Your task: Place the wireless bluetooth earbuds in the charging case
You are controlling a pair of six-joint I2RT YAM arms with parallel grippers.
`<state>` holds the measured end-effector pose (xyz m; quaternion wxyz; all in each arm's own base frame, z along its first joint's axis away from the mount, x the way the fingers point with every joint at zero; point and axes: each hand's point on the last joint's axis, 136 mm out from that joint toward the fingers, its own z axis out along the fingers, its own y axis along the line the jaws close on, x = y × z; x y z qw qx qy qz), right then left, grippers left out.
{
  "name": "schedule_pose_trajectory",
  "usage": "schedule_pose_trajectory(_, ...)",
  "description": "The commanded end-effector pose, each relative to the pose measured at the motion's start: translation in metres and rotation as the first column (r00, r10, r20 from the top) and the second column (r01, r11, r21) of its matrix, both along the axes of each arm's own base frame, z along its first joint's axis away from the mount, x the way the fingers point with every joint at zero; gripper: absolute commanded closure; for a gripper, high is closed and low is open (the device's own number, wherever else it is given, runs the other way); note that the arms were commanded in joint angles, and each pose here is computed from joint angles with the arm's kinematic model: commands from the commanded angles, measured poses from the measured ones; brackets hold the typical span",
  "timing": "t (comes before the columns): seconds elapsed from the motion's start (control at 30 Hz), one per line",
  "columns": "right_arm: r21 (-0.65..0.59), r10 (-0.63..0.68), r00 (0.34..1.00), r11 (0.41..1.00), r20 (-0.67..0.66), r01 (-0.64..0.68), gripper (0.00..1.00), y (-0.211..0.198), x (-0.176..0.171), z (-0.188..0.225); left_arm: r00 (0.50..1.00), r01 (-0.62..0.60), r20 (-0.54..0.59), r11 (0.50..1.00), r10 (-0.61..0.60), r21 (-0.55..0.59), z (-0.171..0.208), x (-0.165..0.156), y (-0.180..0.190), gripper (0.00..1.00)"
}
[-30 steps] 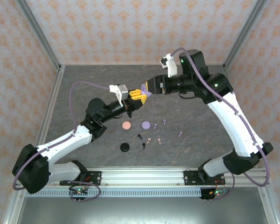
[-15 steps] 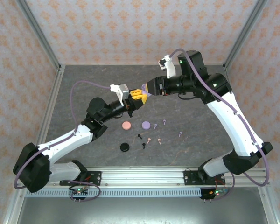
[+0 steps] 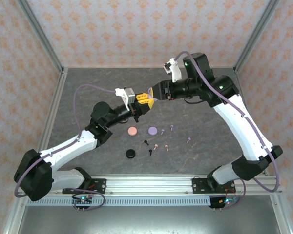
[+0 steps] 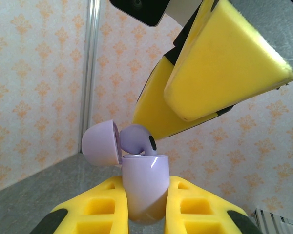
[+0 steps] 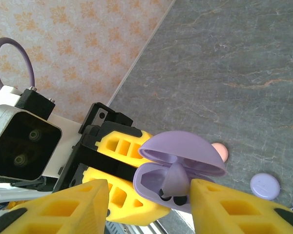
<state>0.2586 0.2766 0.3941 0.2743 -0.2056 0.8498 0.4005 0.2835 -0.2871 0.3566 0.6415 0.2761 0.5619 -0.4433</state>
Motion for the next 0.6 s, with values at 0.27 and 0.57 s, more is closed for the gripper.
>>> schedule_pose_trajectory(0.27, -0.005, 0.027, 0.999, 1.0, -0.023, -0.027, 0.54, 0.0063, -0.0025, -0.0071, 0.998, 0.004, 0.055, 1.0, -0.003, -0.031, 0.023, -0.0036, -0.0012, 1.0)
schedule_pose_trajectory(0.57, 0.008, 0.042, 0.999, 0.999, -0.013, -0.042, 0.54, 0.0096, -0.0021, -0.0053, 0.999, 0.012, 0.05, 1.0, -0.011, -0.024, 0.0218, -0.004, -0.0031, 1.0)
